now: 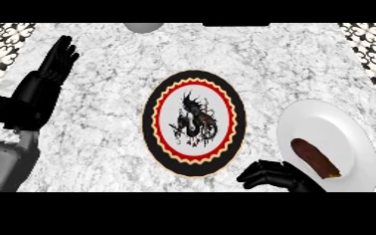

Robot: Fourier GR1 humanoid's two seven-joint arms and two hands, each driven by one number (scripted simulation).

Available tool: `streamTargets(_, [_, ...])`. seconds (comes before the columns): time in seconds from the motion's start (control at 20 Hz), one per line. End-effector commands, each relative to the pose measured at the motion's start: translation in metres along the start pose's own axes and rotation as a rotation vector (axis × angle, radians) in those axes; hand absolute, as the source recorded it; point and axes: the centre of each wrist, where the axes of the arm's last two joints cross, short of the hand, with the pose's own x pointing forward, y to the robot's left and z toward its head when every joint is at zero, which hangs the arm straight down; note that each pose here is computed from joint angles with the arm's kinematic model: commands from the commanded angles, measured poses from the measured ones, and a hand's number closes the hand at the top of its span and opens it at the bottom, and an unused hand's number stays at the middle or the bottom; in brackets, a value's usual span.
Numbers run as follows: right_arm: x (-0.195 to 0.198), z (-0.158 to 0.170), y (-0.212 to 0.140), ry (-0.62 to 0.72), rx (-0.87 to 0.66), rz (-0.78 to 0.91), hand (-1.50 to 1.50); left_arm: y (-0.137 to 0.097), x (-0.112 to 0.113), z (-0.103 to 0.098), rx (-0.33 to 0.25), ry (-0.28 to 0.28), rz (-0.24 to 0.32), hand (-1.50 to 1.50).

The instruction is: Pick the sweet potato from the plate and place it in the plate

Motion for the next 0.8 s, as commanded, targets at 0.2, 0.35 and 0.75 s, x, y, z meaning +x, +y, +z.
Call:
streamTargets(0.2, [0.002, 0.047, -0.041, -0.149, -0.076, 0.051, -1.5, -0.007, 0.004, -0.002, 0.014, -0.002, 0.014, 0.0])
streamTargets(0.35, [0.033, 0.031, -0.084, -0.06, -0.066, 0.22, -1.5, -0.004, 0.004, 0.001, 0.009, -0.025, 0.019, 0.0])
streamTargets(0.75, [0.099, 0.034, -0.132, 0.339, 0.223, 0.64, -1.5, -0.002, 0.006, -0.002, 0.017, -0.012, -0.003, 0.0])
